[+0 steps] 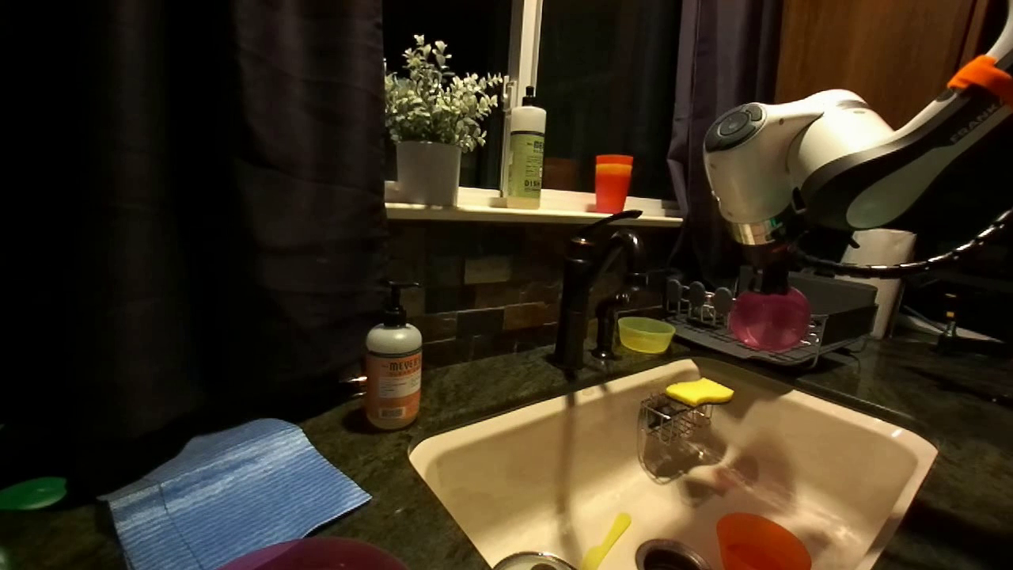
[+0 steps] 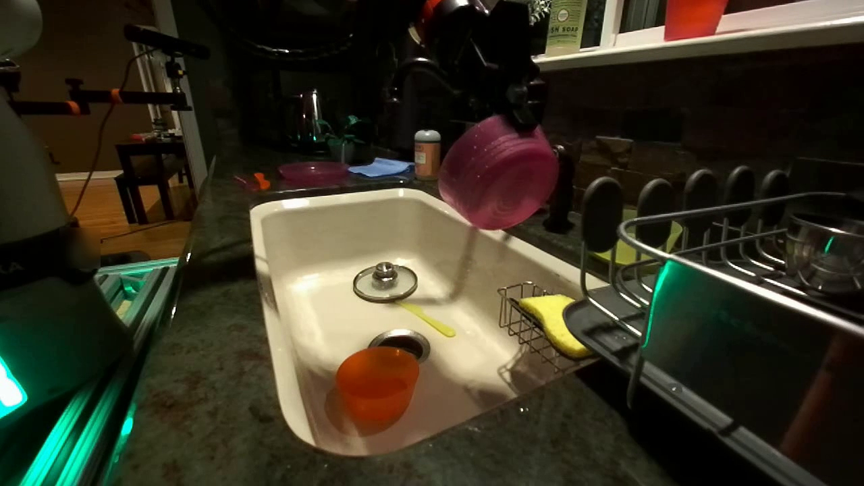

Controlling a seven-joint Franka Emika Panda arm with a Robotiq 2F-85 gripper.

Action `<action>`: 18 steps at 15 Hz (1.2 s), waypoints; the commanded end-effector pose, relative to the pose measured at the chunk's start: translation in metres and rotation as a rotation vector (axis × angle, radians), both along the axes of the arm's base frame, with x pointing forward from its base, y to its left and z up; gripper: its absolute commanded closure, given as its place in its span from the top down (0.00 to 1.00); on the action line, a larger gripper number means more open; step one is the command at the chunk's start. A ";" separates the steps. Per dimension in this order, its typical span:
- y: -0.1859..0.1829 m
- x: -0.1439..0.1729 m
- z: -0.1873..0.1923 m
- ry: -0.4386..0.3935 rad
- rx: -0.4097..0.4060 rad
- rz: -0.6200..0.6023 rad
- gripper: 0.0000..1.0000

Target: Put the bowl in the dish tray

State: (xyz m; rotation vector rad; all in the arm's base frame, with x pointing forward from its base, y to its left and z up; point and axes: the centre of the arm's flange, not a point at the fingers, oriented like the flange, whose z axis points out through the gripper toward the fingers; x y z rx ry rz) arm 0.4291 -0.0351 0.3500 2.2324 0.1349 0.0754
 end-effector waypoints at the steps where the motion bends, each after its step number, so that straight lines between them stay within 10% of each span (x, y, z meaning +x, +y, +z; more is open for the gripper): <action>1: 0.020 -0.007 0.012 0.004 -0.077 0.126 0.01; 8: 0.047 -0.013 0.047 0.030 -0.320 0.327 0.01; 18: 0.020 -0.035 0.055 0.094 -0.603 0.274 0.01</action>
